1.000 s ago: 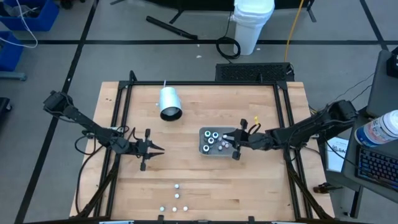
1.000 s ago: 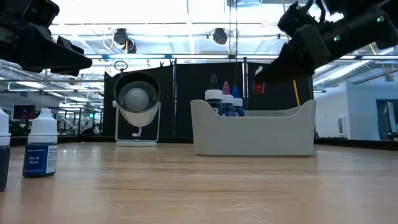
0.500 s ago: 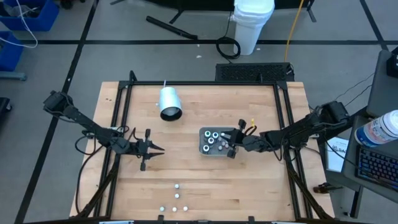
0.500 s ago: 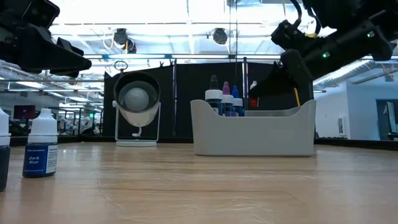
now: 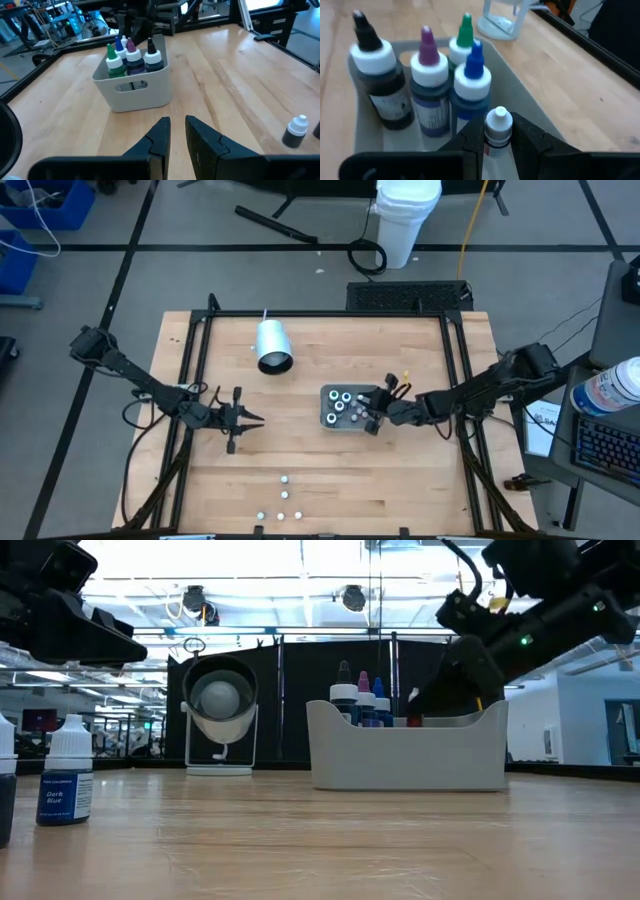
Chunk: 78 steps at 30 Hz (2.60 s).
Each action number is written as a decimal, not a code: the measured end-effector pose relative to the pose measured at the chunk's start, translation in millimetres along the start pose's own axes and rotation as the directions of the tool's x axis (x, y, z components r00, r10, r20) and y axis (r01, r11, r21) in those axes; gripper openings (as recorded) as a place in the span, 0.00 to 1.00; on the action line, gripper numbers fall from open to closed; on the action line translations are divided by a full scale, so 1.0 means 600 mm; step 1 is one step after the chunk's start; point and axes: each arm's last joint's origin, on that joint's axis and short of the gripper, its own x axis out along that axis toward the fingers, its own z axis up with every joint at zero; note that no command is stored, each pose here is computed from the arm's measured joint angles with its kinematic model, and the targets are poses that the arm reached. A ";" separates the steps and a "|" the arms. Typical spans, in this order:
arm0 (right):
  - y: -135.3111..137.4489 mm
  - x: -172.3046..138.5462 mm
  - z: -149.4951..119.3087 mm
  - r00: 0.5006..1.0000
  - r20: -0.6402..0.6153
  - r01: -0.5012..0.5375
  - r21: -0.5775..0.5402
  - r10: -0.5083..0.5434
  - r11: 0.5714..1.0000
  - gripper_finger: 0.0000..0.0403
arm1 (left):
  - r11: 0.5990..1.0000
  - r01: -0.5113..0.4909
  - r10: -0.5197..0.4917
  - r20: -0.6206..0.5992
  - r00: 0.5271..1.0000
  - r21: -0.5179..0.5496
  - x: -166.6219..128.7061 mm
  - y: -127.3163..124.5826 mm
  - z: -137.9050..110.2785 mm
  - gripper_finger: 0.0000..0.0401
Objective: Pick & Place food coloring
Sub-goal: Put the small red food coloring bottle into the white bin
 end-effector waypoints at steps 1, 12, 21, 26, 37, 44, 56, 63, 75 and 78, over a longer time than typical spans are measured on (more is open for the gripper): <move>0.001 0.002 -0.002 1.000 -0.003 0.003 0.004 -0.003 1.000 0.15 | 1.000 0.000 0.000 0.000 1.000 -0.001 0.000 0.000 0.000 0.17; 0.003 0.011 -0.015 0.999 -0.022 0.047 0.003 -0.047 0.999 0.15 | 1.000 0.000 0.000 0.001 1.000 -0.014 0.000 0.000 0.000 0.17; 0.006 0.010 -0.014 1.000 -0.029 -0.005 0.018 0.005 1.000 0.15 | 1.000 -0.001 0.001 0.001 1.000 -0.014 0.000 0.000 0.000 0.17; 0.009 0.009 -0.014 1.000 -0.027 -0.015 0.019 0.016 1.000 0.15 | 1.000 -0.001 0.001 0.001 1.000 -0.013 0.000 0.000 0.000 0.17; 0.013 0.006 -0.016 0.999 -0.028 -0.027 -0.006 0.027 1.000 0.15 | 1.000 -0.001 0.001 0.001 1.000 -0.012 0.000 0.000 0.000 0.17; 0.012 0.006 -0.016 0.999 -0.027 -0.021 0.019 0.022 1.000 0.15 | 1.000 -0.001 0.001 0.002 1.000 -0.013 0.000 0.000 0.000 0.17; 0.011 0.007 -0.016 1.000 -0.023 0.010 0.043 -0.009 0.999 0.15 | 1.000 -0.001 0.001 0.001 1.000 -0.013 0.000 0.000 0.000 0.17; 0.011 0.007 -0.016 1.000 -0.021 0.007 0.054 -0.006 0.998 0.15 | 1.000 -0.001 0.002 0.002 1.000 -0.013 0.000 0.000 0.000 0.17; 0.012 0.007 -0.013 1.000 -0.009 0.000 0.067 0.000 0.998 0.21 | 0.999 -0.001 0.001 0.002 1.000 -0.037 0.000 0.000 0.000 0.17; 0.012 0.007 -0.013 1.000 -0.009 0.000 0.067 0.000 0.998 0.21 | 0.999 -0.001 0.001 0.002 1.000 -0.039 0.000 0.000 0.000 0.17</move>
